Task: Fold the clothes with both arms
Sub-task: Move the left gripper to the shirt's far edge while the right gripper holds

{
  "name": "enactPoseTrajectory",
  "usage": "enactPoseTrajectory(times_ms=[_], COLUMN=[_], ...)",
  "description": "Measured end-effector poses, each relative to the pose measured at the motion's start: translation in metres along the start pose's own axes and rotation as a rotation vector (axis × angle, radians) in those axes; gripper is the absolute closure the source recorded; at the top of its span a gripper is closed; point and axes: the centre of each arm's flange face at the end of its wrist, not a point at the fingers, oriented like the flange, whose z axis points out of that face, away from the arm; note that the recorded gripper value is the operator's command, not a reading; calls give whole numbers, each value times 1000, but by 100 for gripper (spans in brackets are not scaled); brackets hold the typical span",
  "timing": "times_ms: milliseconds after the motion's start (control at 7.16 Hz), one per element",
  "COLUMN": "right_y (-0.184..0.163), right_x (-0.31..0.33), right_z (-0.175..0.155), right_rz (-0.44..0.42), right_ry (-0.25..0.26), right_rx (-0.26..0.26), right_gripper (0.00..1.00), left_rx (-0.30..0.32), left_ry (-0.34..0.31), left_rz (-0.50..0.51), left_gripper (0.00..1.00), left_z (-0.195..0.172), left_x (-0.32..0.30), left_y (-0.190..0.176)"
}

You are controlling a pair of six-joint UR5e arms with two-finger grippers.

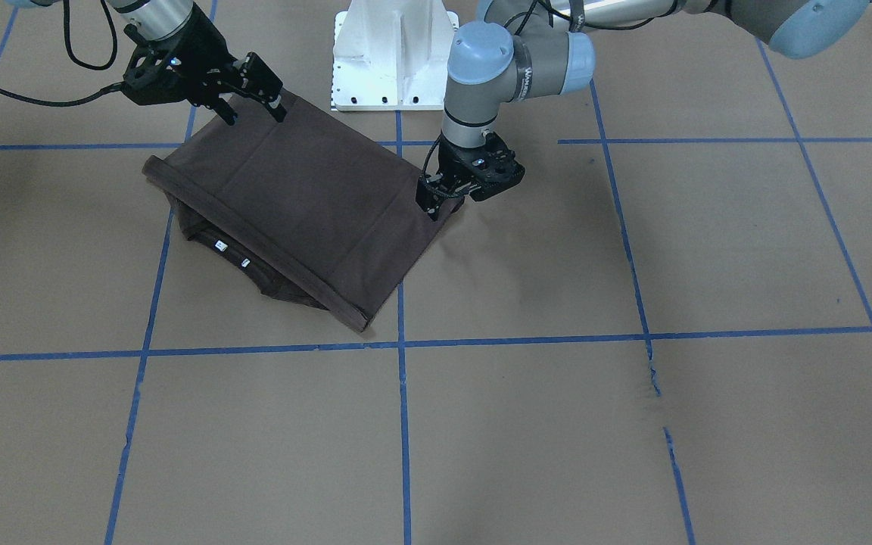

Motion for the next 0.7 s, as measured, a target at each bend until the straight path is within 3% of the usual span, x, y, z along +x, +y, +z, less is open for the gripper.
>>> enactPoseTrajectory(times_ms=[140,279,559,699], right_y=[-1,-1,-3,-4], right_x=[-1,-1,-1,-1], right_z=[-1,-1,-2,-3], right_rz=[0,1,3,4], right_ry=[-2,-3,-2,-2], right_rx=[0,1,5,6], right_gripper=[0,0,0,0], left_rx=[-5,-10,-14,-13], left_ry=[-9,-17,-25,-26], left_rz=[-1,-1,-12,-14], left_gripper=[13,26,91,100], left_z=[4,9,12,14], left_x=[-3,-7,-10,-12], left_y=[6,12,17,19])
